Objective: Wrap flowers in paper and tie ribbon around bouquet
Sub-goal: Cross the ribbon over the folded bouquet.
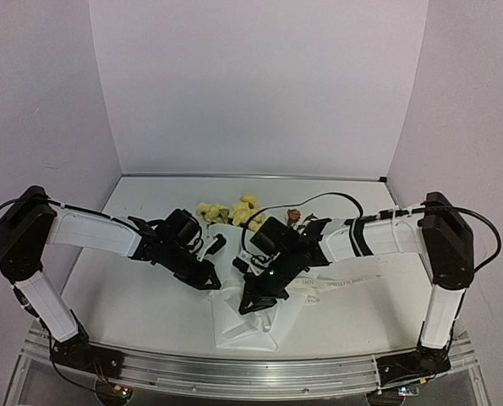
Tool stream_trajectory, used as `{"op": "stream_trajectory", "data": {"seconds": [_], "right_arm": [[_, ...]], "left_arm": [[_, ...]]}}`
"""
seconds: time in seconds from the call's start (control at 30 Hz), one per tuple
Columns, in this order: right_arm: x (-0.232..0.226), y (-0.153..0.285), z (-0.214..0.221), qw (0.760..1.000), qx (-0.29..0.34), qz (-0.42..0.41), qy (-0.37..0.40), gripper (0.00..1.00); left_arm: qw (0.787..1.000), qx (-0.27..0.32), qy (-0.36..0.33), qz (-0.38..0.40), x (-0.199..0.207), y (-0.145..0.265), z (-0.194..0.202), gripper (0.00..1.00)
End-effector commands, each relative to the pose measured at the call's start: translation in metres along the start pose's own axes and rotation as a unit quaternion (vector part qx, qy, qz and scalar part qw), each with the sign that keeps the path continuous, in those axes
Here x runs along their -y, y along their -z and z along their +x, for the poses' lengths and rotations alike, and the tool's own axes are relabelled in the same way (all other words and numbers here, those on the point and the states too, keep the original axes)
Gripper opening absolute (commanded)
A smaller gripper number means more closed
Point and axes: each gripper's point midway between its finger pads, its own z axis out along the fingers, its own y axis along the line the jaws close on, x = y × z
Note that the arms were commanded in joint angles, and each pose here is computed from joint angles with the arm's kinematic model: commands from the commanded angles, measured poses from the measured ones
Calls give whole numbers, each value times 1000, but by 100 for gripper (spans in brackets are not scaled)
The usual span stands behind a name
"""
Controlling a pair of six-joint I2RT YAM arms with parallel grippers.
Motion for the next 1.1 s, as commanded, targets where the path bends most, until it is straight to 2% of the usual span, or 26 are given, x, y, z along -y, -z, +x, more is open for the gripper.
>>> {"op": "stream_trajectory", "data": {"seconds": [0.0, 0.47, 0.73, 0.9, 1.07], "right_arm": [[1, -4, -19, 999, 28, 18, -16, 0], [18, -1, -58, 989, 107, 87, -60, 0], [19, -4, -60, 986, 116, 102, -66, 0], [23, -1, -59, 980, 135, 124, -75, 0], [33, 5, -59, 972, 154, 147, -95, 0]], "left_arm": [[999, 31, -31, 26, 19, 16, -16, 9], [998, 35, -38, 34, 21, 22, -12, 8], [998, 52, -29, 35, 22, 29, -20, 9], [998, 56, -25, 34, 21, 32, -22, 17], [998, 53, -23, 32, 20, 30, -20, 14]]}}
